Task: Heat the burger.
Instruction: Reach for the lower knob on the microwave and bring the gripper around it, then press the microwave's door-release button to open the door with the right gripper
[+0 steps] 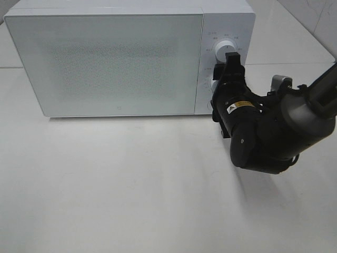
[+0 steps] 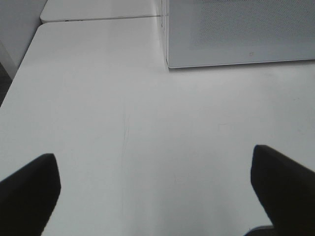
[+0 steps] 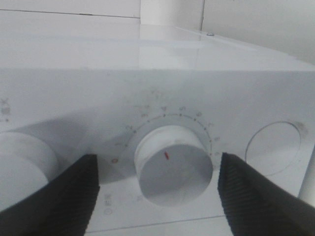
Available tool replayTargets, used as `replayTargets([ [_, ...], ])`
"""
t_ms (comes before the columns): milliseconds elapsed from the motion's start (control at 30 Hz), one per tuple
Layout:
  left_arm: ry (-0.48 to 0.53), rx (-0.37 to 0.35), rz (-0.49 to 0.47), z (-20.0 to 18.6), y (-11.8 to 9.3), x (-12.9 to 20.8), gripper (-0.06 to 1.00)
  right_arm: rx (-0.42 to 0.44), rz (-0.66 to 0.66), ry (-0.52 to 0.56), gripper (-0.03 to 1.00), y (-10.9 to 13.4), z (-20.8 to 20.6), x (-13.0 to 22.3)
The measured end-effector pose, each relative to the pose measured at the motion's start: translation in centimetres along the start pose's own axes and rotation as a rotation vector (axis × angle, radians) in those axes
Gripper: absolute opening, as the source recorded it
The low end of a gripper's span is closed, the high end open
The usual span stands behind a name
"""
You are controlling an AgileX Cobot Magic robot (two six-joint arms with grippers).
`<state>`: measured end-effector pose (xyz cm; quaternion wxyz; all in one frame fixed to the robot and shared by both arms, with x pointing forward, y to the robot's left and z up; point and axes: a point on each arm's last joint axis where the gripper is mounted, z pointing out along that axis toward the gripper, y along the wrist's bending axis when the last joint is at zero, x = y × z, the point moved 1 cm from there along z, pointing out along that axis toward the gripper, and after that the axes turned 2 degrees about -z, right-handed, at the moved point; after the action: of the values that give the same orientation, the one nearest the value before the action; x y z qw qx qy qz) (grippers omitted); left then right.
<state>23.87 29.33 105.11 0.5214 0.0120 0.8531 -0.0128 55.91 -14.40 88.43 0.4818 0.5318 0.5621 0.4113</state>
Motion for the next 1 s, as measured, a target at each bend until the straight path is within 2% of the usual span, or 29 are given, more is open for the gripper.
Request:
replayTargets([
  [233, -0.001, 0.000, 0.000, 0.0, 0.0, 0.0, 0.97, 0.004, -0.031, 0.020, 0.69, 0.0, -1.2, -0.8],
  [367, -0.001, 0.000, 0.000, 0.0, 0.0, 0.0, 0.97, -0.020, -0.111, 0.071, 0.70, 0.8, -2.3, -1.1],
  [500, -0.001, 0.000, 0.000, 0.0, 0.0, 0.0, 0.97, -0.006, -0.181, 0.121, 0.70, 1.3, -3.1, -1.1],
  [567, -0.001, 0.000, 0.000, 0.0, 0.0, 0.0, 0.97, 0.046, -0.312, 0.195, 0.70, 2.1, -4.3, -1.2],
  [633, -0.001, 0.000, 0.000, 0.0, 0.0, 0.0, 0.97, 0.066, -0.357, 0.217, 0.70, 2.2, -4.5, -1.2],
  [667, -0.001, 0.000, 0.000, 0.0, 0.0, 0.0, 0.97, 0.088, -0.449, 0.262, 0.70, 2.6, -5.0, -1.1],
  [767, -0.001, 0.000, 0.000, 0.0, 0.0, 0.0, 0.97, 0.100, -0.501, 0.289, 0.70, 2.8, -5.3, -1.1],
  [867, -0.001, 0.000, 0.000, 0.0, 0.0, 0.0, 0.97, 0.124, -0.748, 0.433, 0.70, 3.7, -6.8, -0.9],
  [900, -0.001, 0.000, 0.000, 0.0, 0.0, 0.0, 0.97, 0.124, -0.748, 0.433, 0.70, 3.7, -6.8, -0.9],
  [933, -0.001, 0.000, 0.000, 0.0, 0.0, 0.0, 0.97, 0.124, -0.843, 0.490, 0.70, 3.9, -7.4, -0.8],
  [1000, -0.001, 0.000, 0.000, 0.0, 0.0, 0.0, 0.97, 0.122, -0.889, 0.523, 0.70, 4.1, -7.7, -0.7],
])
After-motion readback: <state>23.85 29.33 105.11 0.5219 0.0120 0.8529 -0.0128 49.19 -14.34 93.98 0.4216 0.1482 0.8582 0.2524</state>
